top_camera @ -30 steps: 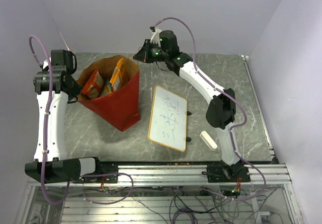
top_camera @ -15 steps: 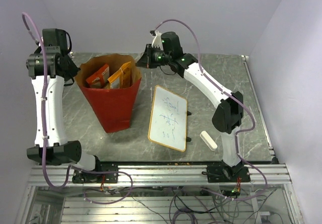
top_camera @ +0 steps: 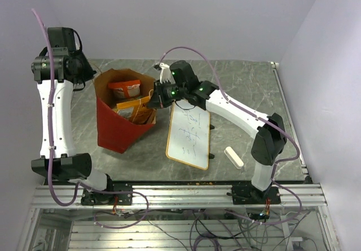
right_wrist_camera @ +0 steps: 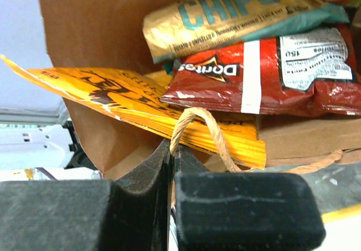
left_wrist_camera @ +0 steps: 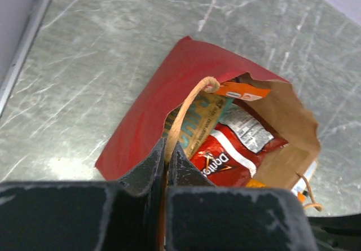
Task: Take the snacks out of the paper bag
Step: Adjust the paper bag at the center of the board, then take out the snack from the paper bag, then place the snack at the center of the board, then take out the snack from the paper bag.
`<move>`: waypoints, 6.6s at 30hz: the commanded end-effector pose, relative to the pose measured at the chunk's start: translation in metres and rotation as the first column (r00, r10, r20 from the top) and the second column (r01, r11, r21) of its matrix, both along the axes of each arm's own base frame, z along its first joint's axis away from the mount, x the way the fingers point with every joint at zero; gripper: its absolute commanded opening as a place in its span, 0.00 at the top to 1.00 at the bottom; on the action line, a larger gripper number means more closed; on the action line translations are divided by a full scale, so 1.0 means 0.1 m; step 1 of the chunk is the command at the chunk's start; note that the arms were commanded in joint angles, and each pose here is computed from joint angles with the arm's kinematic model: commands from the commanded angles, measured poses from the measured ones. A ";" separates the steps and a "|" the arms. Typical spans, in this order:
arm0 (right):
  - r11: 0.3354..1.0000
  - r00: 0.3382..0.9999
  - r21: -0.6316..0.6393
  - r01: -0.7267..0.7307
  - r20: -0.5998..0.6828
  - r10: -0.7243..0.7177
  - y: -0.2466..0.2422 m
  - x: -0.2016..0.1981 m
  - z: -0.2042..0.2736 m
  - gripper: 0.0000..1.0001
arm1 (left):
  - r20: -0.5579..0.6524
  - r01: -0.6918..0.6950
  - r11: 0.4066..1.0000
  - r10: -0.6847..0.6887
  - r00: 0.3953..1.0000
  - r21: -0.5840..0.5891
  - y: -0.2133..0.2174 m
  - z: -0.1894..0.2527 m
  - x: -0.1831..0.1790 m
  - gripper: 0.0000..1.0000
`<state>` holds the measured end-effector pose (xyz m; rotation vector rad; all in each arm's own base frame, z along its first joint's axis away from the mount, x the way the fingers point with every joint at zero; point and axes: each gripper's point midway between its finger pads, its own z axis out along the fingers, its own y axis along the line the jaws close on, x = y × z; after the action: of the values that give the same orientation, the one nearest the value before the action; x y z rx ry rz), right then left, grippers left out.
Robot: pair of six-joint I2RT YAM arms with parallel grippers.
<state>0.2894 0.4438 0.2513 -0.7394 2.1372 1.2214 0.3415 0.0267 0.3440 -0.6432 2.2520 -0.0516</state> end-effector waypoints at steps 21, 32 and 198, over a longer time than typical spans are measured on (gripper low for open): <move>0.944 0.898 -0.304 0.128 0.439 0.020 -1.15 0.28 0.33 0.09 | 0.160 0.263 0.958 -0.243 0.957 -0.114 -0.50 0.14 -0.11 0.93; 0.918 0.474 -0.180 -0.353 0.812 0.341 -0.63 -0.19 0.68 0.02 | 0.164 0.270 0.953 -0.247 0.955 -0.138 -0.54 0.15 -0.12 0.93; 0.896 0.446 -0.315 -0.312 0.784 0.431 -0.37 -0.56 0.04 0.38 | 0.259 0.219 0.966 -0.177 0.949 -0.140 -0.50 0.23 -0.07 0.93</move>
<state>0.2246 0.4252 0.2471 -1.4947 1.3403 0.7878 0.3352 -0.0262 0.3558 -0.4544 2.0985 -0.4200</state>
